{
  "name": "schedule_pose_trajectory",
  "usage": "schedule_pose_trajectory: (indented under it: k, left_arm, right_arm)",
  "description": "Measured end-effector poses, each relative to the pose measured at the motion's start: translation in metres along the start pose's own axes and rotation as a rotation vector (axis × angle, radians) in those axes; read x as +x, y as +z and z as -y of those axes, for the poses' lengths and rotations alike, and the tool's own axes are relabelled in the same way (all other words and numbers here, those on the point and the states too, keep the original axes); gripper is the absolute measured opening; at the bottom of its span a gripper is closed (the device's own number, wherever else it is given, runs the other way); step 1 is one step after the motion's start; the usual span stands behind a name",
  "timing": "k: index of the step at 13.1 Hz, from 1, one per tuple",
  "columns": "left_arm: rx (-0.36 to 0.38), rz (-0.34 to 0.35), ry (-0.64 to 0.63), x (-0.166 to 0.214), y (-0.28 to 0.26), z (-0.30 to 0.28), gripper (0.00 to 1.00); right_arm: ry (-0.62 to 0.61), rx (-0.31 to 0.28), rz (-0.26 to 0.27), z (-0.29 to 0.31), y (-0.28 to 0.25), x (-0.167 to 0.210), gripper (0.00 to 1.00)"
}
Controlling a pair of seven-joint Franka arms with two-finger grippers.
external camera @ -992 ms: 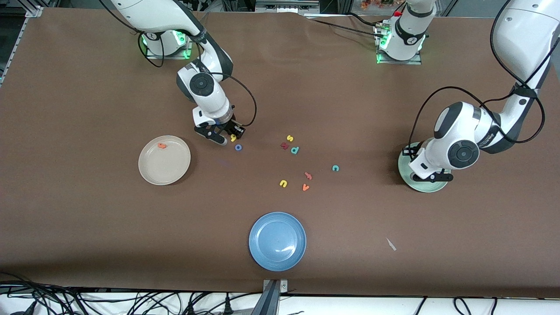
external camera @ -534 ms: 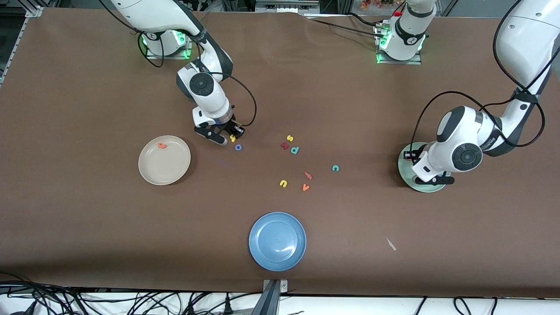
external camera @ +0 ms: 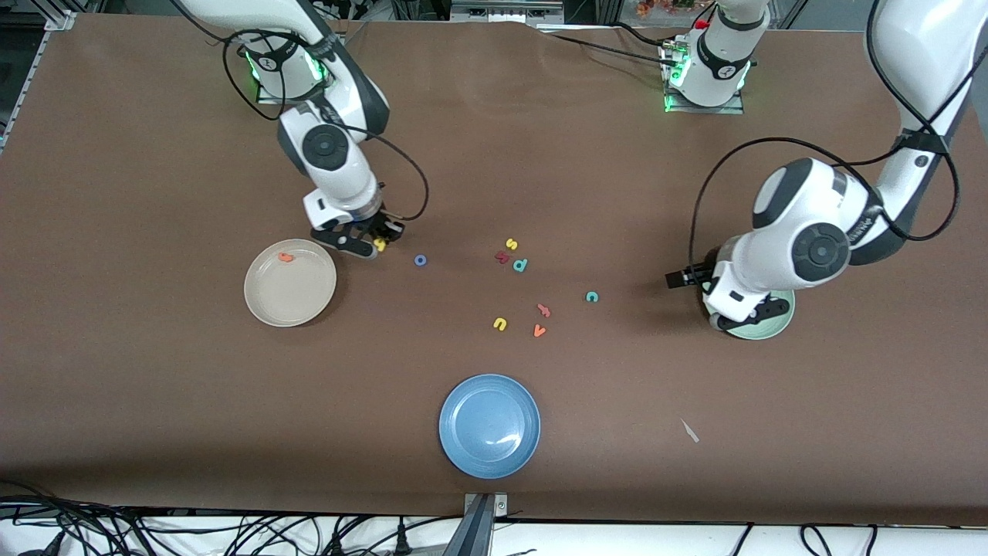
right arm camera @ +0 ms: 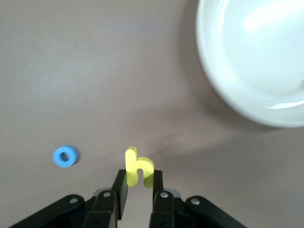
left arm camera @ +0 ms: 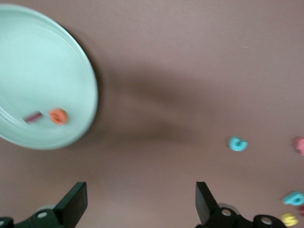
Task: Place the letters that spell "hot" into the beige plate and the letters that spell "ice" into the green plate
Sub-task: 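Open the left gripper over the plate while the right gripper grasps the h, then release the yellow h on the cream plate with the right gripper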
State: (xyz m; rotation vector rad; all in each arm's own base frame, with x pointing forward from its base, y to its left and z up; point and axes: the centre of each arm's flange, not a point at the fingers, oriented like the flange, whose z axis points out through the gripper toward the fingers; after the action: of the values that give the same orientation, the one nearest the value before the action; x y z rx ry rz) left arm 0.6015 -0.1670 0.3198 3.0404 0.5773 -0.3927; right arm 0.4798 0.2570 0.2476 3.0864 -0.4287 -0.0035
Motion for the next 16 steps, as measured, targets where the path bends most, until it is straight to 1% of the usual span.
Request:
schedule_pose_trajectory:
  k: [1,2,3,4,6,7,9,10,11,12,14,16]
  left_arm:
    - [-0.030,-0.024,-0.054,-0.011,0.003,-0.026,1.00]
    - [-0.079,-0.048,-0.116,-0.022,0.009,-0.054,1.00]
    - [-0.100,-0.065,-0.168,-0.029,0.021,-0.073,1.00]
    - [-0.083,-0.081,-0.199,-0.032,0.041,-0.086,1.00]
    - [-0.013,-0.100,-0.240,-0.035,0.094,-0.102,0.99]
    - [-0.009,-0.121,-0.266,-0.029,0.117,-0.108,0.97]
    - [-0.015,-0.142,-0.299,-0.020,0.137,-0.116,0.96]
    - [-0.020,-0.144,-0.312,-0.017,0.138,-0.117,0.93]
    - [-0.023,-0.144,-0.327,-0.014,0.137,-0.117,0.93]
    - [-0.025,-0.146,-0.336,-0.011,0.137,-0.116,0.87]
    - [-0.041,-0.152,-0.358,-0.007,0.134,-0.118,0.87]
    - [-0.063,-0.152,-0.389,-0.007,0.137,-0.121,0.83]
  right_arm:
    - [-0.031,-0.012,0.001,-0.016,-0.006,0.013,0.25]
    - [-0.062,-0.023,0.002,-0.033,-0.009,0.025,0.25]
    - [-0.091,-0.033,0.004,-0.050,-0.009,0.038,0.25]
    - [-0.114,-0.042,0.006,-0.068,-0.008,0.050,0.25]
    - [-0.139,-0.052,0.007,-0.093,-0.006,0.066,0.25]
    - [-0.143,-0.053,0.008,-0.097,-0.006,0.069,0.25]
    - [-0.148,-0.053,0.008,-0.095,-0.006,0.067,0.28]
    - [-0.148,-0.053,0.009,-0.094,-0.006,0.067,0.38]
    - [-0.148,-0.053,0.009,-0.094,-0.006,0.067,0.48]
    - [-0.147,-0.053,0.009,-0.094,-0.006,0.067,0.59]
    - [-0.142,-0.053,0.009,-0.093,-0.006,0.066,0.61]
    - [-0.092,-0.047,0.010,-0.082,-0.006,0.059,0.61]
